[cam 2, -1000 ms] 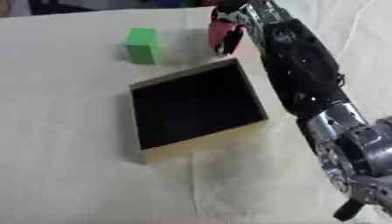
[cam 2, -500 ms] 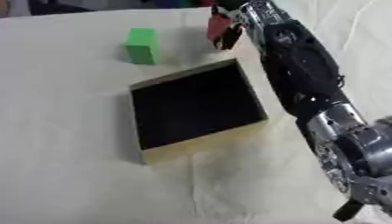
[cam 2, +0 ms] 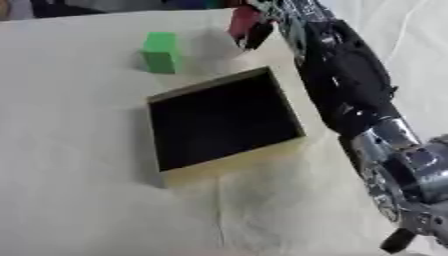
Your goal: Pick up objects on the table and place them in the box.
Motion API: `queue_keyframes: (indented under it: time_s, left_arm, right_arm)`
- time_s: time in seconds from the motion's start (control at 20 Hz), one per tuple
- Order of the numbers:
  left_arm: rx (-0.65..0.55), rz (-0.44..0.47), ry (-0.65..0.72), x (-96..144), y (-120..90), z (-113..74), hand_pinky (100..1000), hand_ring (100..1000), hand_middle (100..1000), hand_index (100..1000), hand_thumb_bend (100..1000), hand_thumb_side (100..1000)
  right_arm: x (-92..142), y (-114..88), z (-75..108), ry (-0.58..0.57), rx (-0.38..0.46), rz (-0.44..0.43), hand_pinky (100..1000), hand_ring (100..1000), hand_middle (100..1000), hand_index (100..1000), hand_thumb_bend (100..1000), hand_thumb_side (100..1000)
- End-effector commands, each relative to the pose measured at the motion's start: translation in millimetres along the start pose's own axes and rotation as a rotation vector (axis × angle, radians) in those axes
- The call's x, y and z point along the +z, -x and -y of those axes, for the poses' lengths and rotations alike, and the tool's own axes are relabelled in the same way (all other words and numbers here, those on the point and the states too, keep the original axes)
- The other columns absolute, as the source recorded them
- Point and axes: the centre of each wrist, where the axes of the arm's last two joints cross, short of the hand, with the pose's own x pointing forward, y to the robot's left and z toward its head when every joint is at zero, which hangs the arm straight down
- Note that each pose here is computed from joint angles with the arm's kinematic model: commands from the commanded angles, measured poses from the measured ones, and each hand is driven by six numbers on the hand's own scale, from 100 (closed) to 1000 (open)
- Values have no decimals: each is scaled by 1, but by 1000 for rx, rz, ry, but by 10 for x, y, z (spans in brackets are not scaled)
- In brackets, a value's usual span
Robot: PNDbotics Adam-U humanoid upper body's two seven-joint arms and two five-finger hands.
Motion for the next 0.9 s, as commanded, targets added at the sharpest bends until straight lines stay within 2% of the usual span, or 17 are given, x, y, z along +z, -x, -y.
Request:
queue_keyframes:
  time_s: [0.05, 0.25, 0.4, 0.45, 0.5, 0.55, 0.9]
  left_arm:
    - [-10, 34, -8, -78, -29, -44, 750, 644, 675, 867, 149, 801]
    - [-18, 34, -5, -75, -23, -55, 750, 644, 675, 867, 150, 800]
    - [-24, 35, -2, -73, -18, -64, 749, 644, 676, 867, 149, 800]
    - [-26, 35, 0, -70, -16, -67, 749, 644, 676, 867, 150, 799]
    - [-27, 35, 1, -68, -15, -68, 749, 644, 676, 867, 150, 799]
    - [-29, 35, 4, -66, -14, -70, 749, 645, 676, 867, 150, 799]
    - [-36, 33, 13, -52, -7, -80, 749, 645, 676, 867, 150, 800]
  right_arm:
    - [186, 90, 407, 62, 78, 44, 612, 623, 535, 612, 100, 266]
    - [427, 68, 554, 88, 161, 125, 611, 631, 535, 614, 100, 263]
    - [621, 10, 596, 86, 216, 193, 606, 640, 534, 611, 100, 258]
    - [679, -21, 584, 73, 238, 224, 606, 643, 534, 610, 148, 249]
    - [732, -50, 578, 62, 254, 250, 606, 644, 534, 610, 100, 260]
    - [779, -88, 570, 51, 270, 279, 605, 645, 533, 610, 100, 263]
    - [1071, -332, 578, 4, 302, 449, 604, 643, 533, 612, 100, 276]
